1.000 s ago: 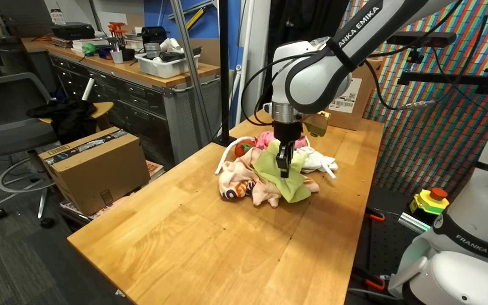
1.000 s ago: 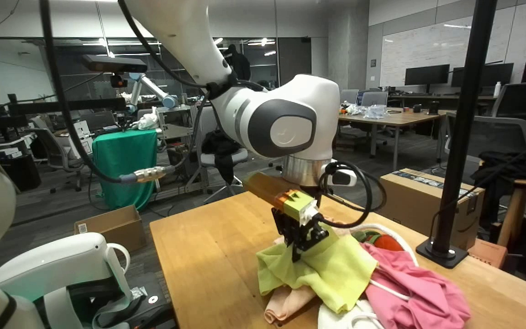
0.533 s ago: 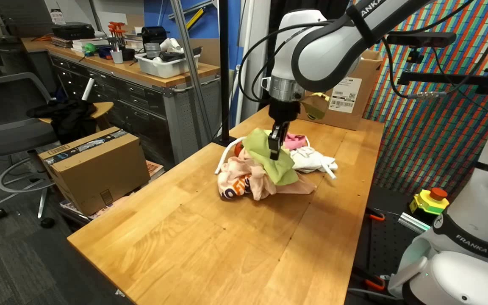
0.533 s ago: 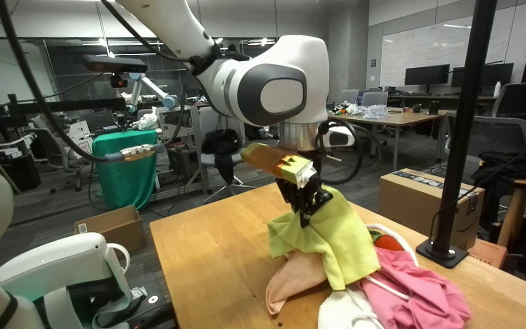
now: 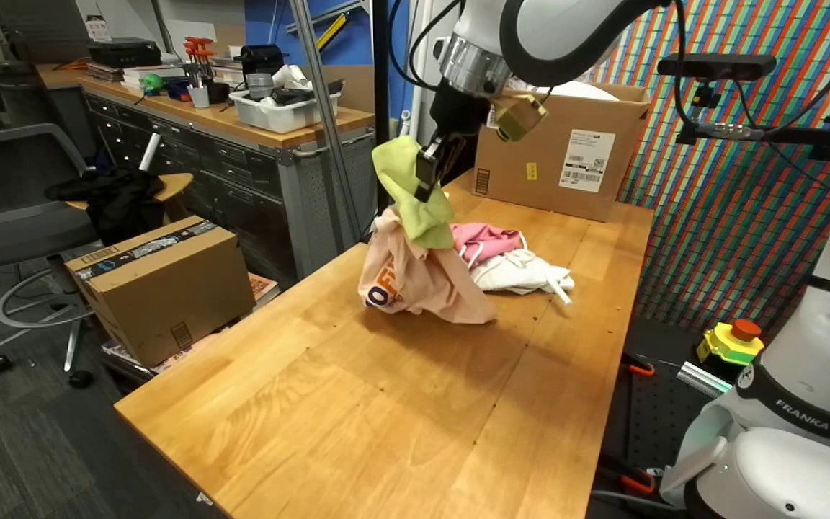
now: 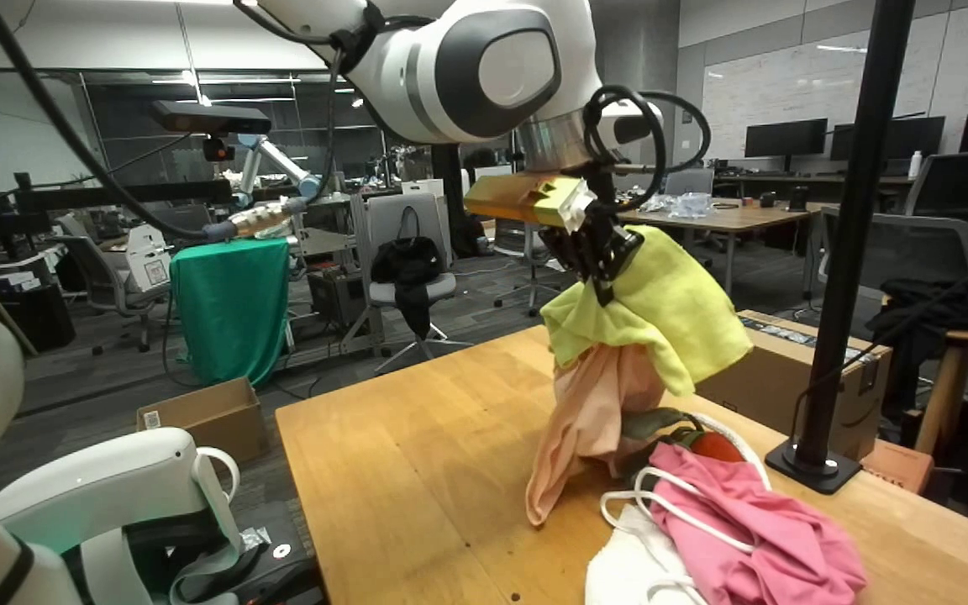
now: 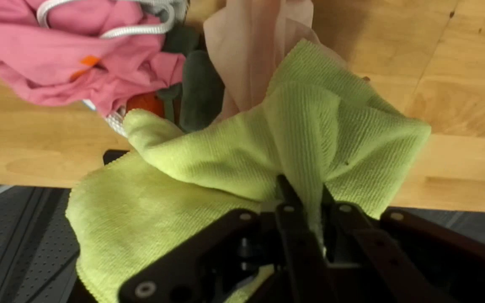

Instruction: Move the peach shirt and green towel to the left then move the green towel towards you, then move the pink shirt to the right, then move the white towel to the right, move one rope towards you

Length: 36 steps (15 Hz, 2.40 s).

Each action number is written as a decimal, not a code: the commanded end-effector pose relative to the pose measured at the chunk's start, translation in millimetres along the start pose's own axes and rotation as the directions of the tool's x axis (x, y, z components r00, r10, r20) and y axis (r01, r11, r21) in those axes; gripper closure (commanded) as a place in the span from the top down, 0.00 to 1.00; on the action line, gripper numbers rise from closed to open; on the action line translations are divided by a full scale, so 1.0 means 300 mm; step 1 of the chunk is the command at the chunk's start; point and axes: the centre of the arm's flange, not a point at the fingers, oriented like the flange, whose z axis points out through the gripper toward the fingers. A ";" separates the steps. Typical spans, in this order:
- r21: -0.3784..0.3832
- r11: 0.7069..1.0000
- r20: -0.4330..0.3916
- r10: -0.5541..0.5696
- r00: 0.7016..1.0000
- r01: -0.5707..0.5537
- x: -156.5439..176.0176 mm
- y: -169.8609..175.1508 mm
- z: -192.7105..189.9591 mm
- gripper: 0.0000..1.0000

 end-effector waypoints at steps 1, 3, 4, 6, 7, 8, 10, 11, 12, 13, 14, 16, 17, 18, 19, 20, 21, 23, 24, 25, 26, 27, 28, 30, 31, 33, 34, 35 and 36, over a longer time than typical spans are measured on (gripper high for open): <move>-0.015 1.000 -0.087 -0.022 0.996 0.020 0.115 -0.073 -0.076 0.09; -0.018 0.999 -0.114 -0.045 0.992 0.043 0.148 -0.120 -0.087 0.09; -0.012 0.999 -0.127 -0.052 0.991 0.050 0.163 -0.140 -0.100 0.09; 0.009 0.998 -0.151 -0.060 0.987 0.062 0.196 -0.183 -0.123 0.09; 0.015 0.997 -0.158 -0.070 0.985 0.073 0.207 -0.198 -0.133 0.09; 0.019 0.996 -0.168 -0.087 0.982 0.091 0.217 -0.227 -0.133 0.09; 0.030 0.992 -0.179 -0.114 0.977 0.121 0.234 -0.276 -0.133 0.09; 0.036 0.990 -0.182 -0.125 0.975 0.134 0.243 -0.302 -0.131 0.09; 0.043 0.988 -0.185 -0.136 0.973 0.146 0.249 -0.336 -0.117 0.09; 0.049 0.986 -0.184 -0.148 0.972 0.159 0.254 -0.368 -0.107 0.09; 0.050 0.984 -0.186 -0.159 0.970 0.171 0.256 -0.409 -0.087 0.09; 0.061 0.979 -0.195 -0.177 0.965 0.192 0.258 -0.482 -0.065 0.09; 0.072 0.976 -0.195 -0.187 0.963 0.204 0.259 -0.520 -0.057 0.09; 0.084 0.974 -0.200 -0.190 0.961 0.210 0.260 -0.551 -0.056 0.09; 0.098 0.973 -0.203 -0.187 0.961 0.210 0.261 -0.584 -0.055 0.09; 0.110 0.972 -0.213 -0.181 0.960 0.208 0.266 -0.623 -0.053 0.09; 0.121 0.971 -0.216 -0.178 0.960 0.207 0.267 -0.650 -0.058 0.09; 0.140 0.968 -0.215 -0.176 0.961 0.209 0.267 -0.713 -0.057 0.09; 0.142 0.967 -0.218 -0.177 0.960 0.211 0.266 -0.747 -0.052 0.09; 0.150 0.965 -0.218 -0.179 0.960 0.214 0.264 -0.767 -0.056 0.09; 0.157 0.964 -0.214 -0.178 0.960 0.214 0.260 -0.798 -0.048 0.09; 0.161 0.964 -0.213 -0.177 0.961 0.213 0.256 -0.819 -0.039 0.09; 0.151 0.961 -0.199 -0.199 0.960 0.230 0.250 -0.847 -0.030 0.09; 0.090 0.950 -0.156 -0.284 0.946 0.300 0.239 -0.898 0.007 0.09; 0.071 0.940 -0.123 -0.325 0.938 0.335 0.235 -0.918 0.023 0.09; 0.015 0.911 -0.051 -0.411 0.910 0.412 0.230 -0.960 0.058 0.09; -0.011 0.891 -0.006 -0.453 0.891 0.453 0.231 -0.986 0.075 0.09; -0.036 0.876 0.024 -0.481 0.876 0.482 0.233 -1.007 0.086 0.09; -0.063 0.857 0.050 -0.509 0.859 0.511 0.234 -1.027 0.106 0.09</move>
